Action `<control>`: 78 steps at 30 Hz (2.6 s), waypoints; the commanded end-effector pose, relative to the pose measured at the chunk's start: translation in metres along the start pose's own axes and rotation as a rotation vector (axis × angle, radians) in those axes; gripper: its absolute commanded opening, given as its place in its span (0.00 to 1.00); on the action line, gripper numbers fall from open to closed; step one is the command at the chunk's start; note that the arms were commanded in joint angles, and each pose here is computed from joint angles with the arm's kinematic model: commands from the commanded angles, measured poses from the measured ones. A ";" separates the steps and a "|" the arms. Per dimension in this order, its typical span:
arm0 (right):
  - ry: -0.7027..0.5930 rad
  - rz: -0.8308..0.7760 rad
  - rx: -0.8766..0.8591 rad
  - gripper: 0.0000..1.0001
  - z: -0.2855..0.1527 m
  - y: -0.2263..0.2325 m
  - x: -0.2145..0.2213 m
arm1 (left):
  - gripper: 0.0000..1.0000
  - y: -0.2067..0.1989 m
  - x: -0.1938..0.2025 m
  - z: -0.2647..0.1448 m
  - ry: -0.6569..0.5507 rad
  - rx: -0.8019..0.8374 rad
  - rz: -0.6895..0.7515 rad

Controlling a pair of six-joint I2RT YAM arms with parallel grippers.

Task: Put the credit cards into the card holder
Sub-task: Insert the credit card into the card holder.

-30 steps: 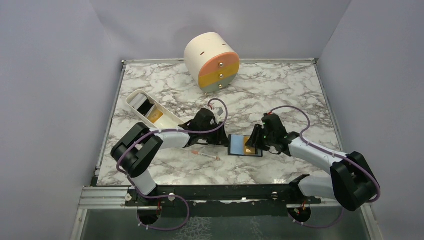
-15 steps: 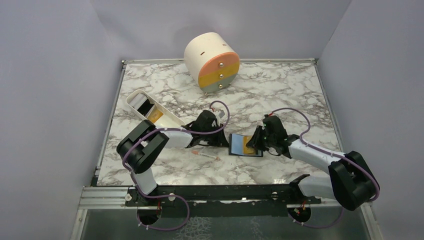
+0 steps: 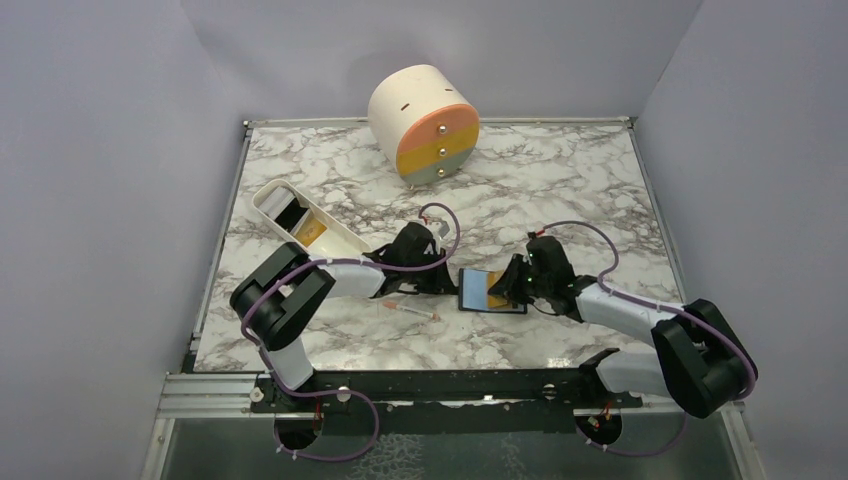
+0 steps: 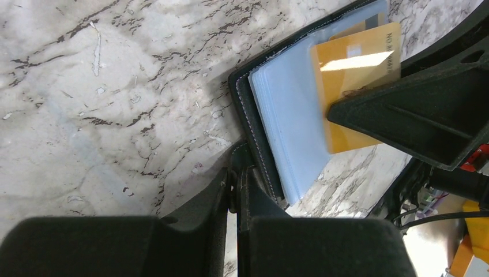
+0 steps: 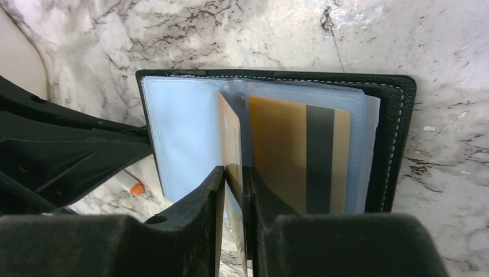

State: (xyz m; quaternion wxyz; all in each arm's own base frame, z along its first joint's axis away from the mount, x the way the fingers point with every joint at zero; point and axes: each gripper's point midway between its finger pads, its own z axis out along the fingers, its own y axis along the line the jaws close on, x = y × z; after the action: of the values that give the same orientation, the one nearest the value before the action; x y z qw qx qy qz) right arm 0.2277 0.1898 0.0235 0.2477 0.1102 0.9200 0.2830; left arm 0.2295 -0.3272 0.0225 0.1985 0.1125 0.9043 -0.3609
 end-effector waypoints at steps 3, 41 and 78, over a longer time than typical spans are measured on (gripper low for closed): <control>0.007 -0.027 0.110 0.35 -0.008 -0.016 -0.001 | 0.00 0.038 0.020 -0.005 0.030 -0.159 0.027; -0.008 -0.117 0.169 0.17 -0.017 -0.021 -0.012 | 0.00 0.041 0.019 -0.005 0.034 -0.176 0.048; 0.058 -0.225 0.030 0.30 0.008 0.027 -0.031 | 0.00 0.028 -0.018 -0.008 -0.049 -0.176 0.058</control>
State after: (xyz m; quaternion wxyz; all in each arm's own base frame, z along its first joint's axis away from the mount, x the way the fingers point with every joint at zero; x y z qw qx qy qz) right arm 0.2413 0.2039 0.0280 0.2224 0.0211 0.9387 0.2626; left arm 0.2374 -0.3180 0.0232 0.2260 0.1121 0.9100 -0.3290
